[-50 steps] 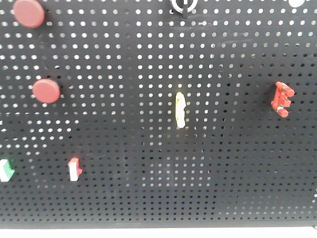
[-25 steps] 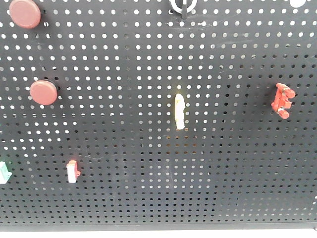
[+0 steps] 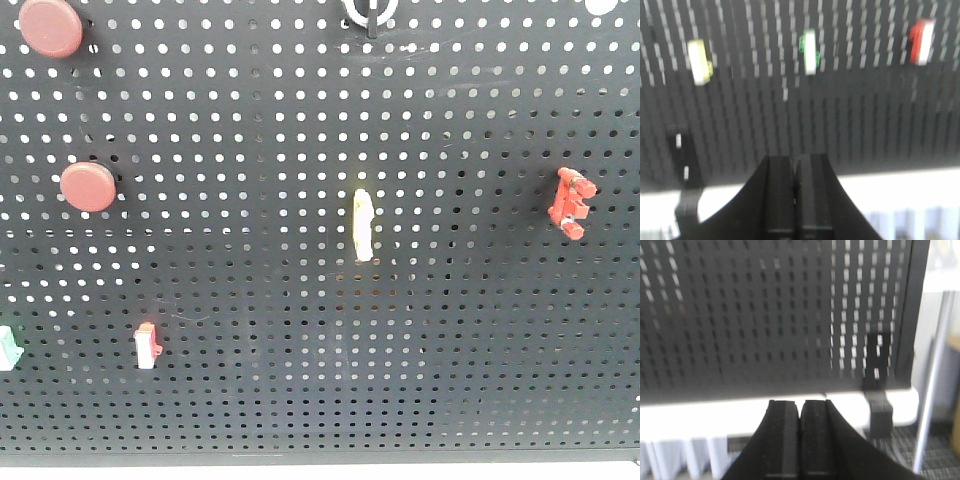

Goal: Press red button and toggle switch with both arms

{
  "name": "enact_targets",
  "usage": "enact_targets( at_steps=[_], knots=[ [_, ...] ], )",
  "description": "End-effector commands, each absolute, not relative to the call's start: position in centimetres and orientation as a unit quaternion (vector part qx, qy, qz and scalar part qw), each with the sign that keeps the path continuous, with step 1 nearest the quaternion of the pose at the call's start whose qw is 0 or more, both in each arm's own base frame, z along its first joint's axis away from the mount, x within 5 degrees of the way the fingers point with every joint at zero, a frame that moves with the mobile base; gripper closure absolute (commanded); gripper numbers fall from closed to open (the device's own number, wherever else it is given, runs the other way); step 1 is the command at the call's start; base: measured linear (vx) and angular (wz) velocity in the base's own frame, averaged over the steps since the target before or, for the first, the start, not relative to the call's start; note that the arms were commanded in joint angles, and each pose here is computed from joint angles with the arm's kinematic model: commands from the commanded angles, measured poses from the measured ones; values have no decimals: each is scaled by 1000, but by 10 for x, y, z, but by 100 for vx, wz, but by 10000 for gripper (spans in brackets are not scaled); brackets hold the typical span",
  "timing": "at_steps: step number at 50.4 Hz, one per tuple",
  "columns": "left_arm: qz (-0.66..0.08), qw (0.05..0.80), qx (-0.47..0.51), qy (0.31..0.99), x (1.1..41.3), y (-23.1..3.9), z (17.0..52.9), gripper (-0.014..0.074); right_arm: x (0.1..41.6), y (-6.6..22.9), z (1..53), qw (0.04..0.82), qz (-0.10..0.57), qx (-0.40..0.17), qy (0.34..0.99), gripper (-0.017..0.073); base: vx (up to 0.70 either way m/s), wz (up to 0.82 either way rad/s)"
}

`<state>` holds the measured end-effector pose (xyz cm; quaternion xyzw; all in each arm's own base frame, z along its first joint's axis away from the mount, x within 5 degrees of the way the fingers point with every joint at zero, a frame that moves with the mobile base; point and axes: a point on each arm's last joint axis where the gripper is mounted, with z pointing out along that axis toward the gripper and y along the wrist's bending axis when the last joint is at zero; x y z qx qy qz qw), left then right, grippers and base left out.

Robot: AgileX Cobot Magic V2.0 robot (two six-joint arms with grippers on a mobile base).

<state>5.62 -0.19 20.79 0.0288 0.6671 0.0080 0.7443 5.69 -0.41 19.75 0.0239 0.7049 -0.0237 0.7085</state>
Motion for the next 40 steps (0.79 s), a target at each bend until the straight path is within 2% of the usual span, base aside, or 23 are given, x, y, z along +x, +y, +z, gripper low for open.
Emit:
enact_targets(
  at_steps=[1,8,16,23,30,36,40],
  knots=[
    [-10,811,24,585,52,-4,222,592,54,-2,214,778,-21,10,628,563,0,0],
    [-35,855,11,517,39,-4,266,592,46,0,250,819,24,32,573,563,0,0],
    [24,873,43,485,12,-3,342,592,27,1,324,853,-6,8,522,563,0,0],
    [36,884,41,464,3,-1,404,592,26,0,381,860,-41,-10,508,563,0,0],
    [36,882,40,468,20,-2,443,592,47,-1,413,852,-42,-10,522,563,0,0],
    [32,871,44,488,48,-3,453,592,70,-1,424,845,-39,-13,533,563,0,0],
    [24,885,56,462,67,-7,460,592,83,0,426,848,-34,-19,528,563,0,0]
  ],
)
